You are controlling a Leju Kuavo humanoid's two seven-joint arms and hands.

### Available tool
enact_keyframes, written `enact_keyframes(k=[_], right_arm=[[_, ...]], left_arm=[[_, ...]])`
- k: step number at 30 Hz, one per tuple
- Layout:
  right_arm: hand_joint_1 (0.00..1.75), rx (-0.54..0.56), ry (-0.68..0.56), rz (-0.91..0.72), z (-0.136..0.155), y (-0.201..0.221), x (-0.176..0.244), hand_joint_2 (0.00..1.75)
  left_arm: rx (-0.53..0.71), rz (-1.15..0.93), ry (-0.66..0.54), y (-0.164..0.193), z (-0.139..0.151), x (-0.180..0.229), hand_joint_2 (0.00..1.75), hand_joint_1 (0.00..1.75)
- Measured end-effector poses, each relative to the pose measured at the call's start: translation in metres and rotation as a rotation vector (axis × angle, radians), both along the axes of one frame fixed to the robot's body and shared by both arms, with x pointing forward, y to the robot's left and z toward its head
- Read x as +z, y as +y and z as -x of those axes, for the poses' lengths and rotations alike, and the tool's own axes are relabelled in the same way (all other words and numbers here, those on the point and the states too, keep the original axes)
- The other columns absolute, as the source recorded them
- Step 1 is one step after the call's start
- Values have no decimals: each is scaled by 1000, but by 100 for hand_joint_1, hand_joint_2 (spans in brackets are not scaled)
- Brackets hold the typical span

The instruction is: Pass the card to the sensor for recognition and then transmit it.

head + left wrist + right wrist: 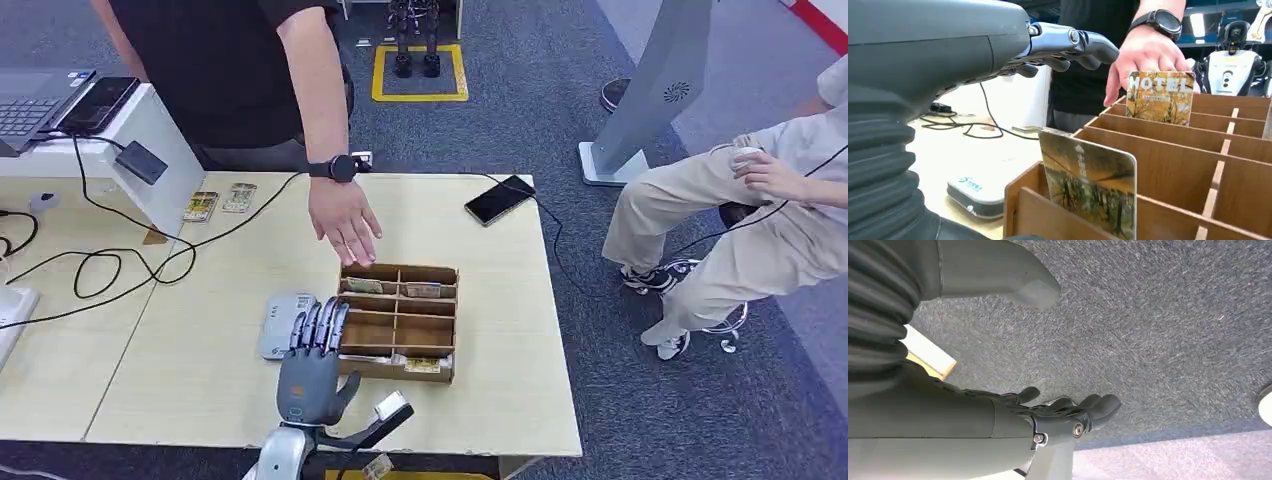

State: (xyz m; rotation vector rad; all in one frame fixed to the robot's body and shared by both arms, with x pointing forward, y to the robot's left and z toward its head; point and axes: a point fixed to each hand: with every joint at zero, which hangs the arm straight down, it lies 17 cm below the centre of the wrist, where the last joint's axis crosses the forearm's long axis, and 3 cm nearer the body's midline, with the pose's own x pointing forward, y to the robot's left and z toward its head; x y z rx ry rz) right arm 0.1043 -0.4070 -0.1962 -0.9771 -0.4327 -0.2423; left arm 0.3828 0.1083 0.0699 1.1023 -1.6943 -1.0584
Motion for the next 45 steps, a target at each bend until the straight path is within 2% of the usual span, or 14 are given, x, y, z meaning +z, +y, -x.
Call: enact_keyframes(k=[8,9,10,17,24,34,45], right_arm=[[0,3,-4,-2,-1,1,0,175],[0,4,-4,-2,-1,1,0,175],[0,5,-5,-2,-1,2,0,175],[0,18,-11,-8,-4,6,-1,175],[0,26,-21,-12,-7,9,-1,175],[0,36,-25,-18,-10,12,-2,175],[0,38,-28,-20,-11,13,-3,175]], left_arm=[[-3,-4,3,0,3,-2,175,0],[-5,-4,0,0,3,-1,175,52],[-6,-3,-4,0,3,0,175,175],[-130,-51,-9,-22,12,-8,175,175],[-195,-93,18,-32,15,-25,175,175],[-251,-135,34,-40,7,-37,175,175],[-242,-140,52,-40,5,-42,175,175]])
